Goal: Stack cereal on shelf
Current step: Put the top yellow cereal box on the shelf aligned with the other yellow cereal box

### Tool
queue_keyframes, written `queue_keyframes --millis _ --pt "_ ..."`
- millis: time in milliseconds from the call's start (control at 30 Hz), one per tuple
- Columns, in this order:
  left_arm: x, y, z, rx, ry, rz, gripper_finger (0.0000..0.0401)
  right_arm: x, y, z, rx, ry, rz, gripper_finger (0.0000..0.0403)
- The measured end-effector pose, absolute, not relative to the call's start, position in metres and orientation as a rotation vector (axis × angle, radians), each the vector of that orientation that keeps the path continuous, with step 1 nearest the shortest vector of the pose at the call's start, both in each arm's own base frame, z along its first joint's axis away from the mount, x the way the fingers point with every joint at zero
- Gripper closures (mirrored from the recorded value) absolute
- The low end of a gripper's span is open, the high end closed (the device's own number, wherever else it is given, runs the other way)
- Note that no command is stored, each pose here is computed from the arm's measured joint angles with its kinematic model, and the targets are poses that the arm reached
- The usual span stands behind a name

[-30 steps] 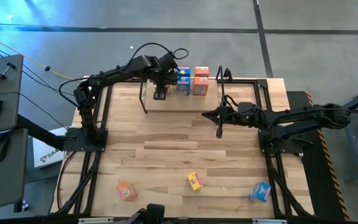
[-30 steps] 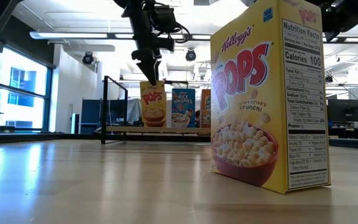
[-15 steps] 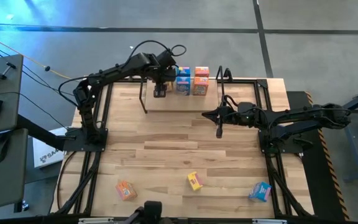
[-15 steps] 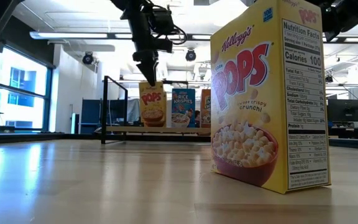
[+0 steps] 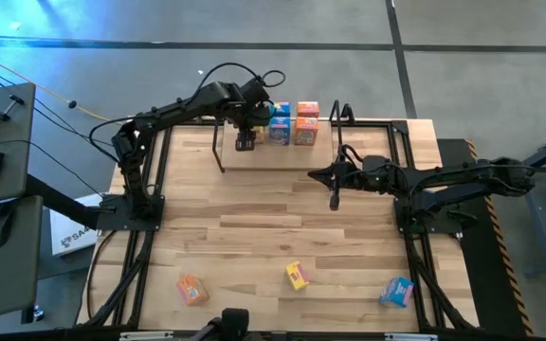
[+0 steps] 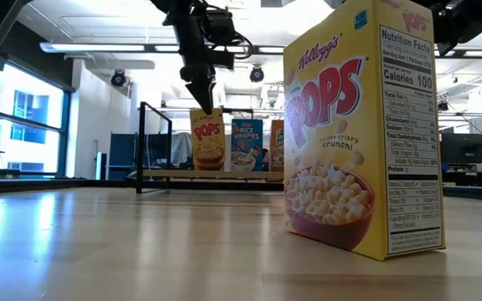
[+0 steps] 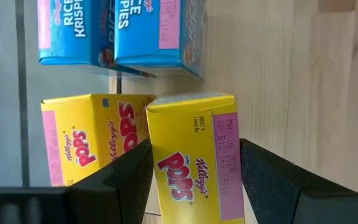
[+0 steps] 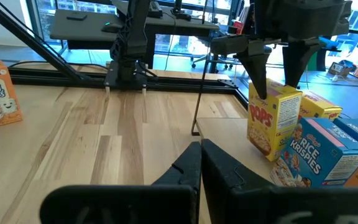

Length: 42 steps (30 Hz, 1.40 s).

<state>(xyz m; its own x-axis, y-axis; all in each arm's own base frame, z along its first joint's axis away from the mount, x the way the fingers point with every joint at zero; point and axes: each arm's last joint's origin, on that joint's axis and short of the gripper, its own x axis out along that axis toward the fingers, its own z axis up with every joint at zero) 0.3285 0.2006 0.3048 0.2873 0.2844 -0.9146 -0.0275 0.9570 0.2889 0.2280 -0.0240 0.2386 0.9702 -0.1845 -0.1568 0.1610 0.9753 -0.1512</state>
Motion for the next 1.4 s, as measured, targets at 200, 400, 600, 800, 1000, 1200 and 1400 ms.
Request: queue_keyframes --millis 200,400,600,800,1000,1200,1400 --pt "0.3256 0.2052 0.3048 0.186 1.258 0.242 0.0190 0.2280 -0.0240 0.2386 -0.138 0.171 -0.175 0.0403" --pt "0.3253 0.2057 0.3050 0.179 1.257 0.251 0.0190 0.2280 -0.0241 0.2385 -0.138 0.171 -0.175 0.0403" --pt "0.3256 0.2060 0.3051 0.180 1.253 0.254 0.0190 0.2280 -0.0241 0.2385 -0.138 0.171 -0.175 0.0403" --pt "0.3258 0.2060 0.3052 0.175 1.251 0.260 0.0190 0.2279 -0.0241 0.2383 -0.138 0.171 -0.175 0.0403" --pt "0.3258 0.2068 0.3054 0.165 1.245 0.273 0.0190 0.2279 -0.0241 0.2383 -0.138 0.171 -0.175 0.0403" --pt "0.3258 0.2069 0.3054 0.153 1.243 0.283 0.0190 0.2279 -0.0241 0.2386 -0.138 0.168 -0.175 0.0403" --pt "0.3264 0.2060 0.3055 0.154 1.242 0.281 0.0190 0.2280 -0.0240 0.2391 -0.138 0.163 -0.175 0.0403"
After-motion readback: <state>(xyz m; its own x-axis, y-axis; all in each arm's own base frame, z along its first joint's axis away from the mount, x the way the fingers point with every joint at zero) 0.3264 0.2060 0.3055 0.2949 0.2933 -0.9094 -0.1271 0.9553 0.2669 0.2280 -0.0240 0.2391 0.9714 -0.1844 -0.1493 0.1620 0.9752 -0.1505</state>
